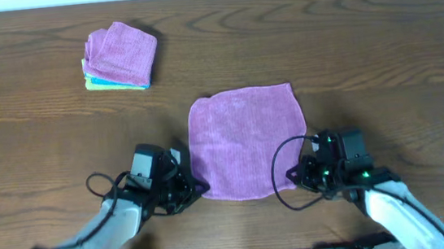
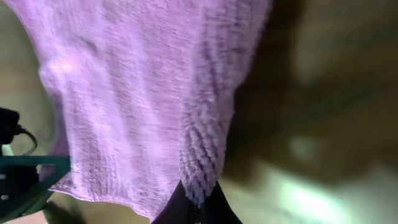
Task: Fold the cloth
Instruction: 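Fold the near edge forward over the far edge with both grippers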
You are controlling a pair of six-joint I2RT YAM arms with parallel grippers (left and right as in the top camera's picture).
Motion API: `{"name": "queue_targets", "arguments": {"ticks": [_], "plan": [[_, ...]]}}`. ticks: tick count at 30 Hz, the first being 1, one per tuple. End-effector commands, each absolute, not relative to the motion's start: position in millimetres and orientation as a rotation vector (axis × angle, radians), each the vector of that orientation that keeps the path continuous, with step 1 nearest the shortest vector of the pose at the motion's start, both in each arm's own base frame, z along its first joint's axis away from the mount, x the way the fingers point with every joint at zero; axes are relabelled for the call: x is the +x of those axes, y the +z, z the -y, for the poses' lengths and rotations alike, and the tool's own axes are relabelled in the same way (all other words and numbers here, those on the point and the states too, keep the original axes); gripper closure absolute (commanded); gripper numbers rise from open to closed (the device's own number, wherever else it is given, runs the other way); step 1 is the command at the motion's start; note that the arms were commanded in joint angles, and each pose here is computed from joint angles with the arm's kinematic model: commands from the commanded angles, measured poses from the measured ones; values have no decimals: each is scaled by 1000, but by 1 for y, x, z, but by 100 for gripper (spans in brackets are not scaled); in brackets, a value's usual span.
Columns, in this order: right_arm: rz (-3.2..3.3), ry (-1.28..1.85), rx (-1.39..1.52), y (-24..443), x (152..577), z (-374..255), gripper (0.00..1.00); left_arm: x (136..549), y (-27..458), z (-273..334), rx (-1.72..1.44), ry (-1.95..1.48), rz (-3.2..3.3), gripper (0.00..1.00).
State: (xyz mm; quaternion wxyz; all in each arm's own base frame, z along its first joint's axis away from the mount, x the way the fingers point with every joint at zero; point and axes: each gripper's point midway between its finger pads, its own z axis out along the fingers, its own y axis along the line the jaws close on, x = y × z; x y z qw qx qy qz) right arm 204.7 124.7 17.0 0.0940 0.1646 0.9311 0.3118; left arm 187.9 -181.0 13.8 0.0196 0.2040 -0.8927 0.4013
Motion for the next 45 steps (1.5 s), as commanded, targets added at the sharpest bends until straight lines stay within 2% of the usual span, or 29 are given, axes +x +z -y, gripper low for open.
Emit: {"name": "queue_targets", "arguments": {"ticks": [1, 6, 12, 18, 34, 45], "plan": [[-2732, 924, 440, 29, 200, -126, 99, 185, 30, 181, 543, 1303, 2811, 94], [-2652, 923, 415, 49, 201, -123, 99, 194, 58, 178, 623, 1378, 2855, 94], [-2484, 839, 391, 70, 231, -113, 99, 216, 74, 171, 800, 1389, 2900, 94], [-2416, 757, 415, 70, 254, -104, 99, 246, 81, 160, 910, 1327, 3019, 94], [-2301, 612, 429, 67, 322, -94, 99, 335, 74, 174, 866, 1295, 3191, 94], [-2293, 518, 363, 70, 365, -94, 99, 370, 64, 169, 880, 1180, 3306, 94]]}}
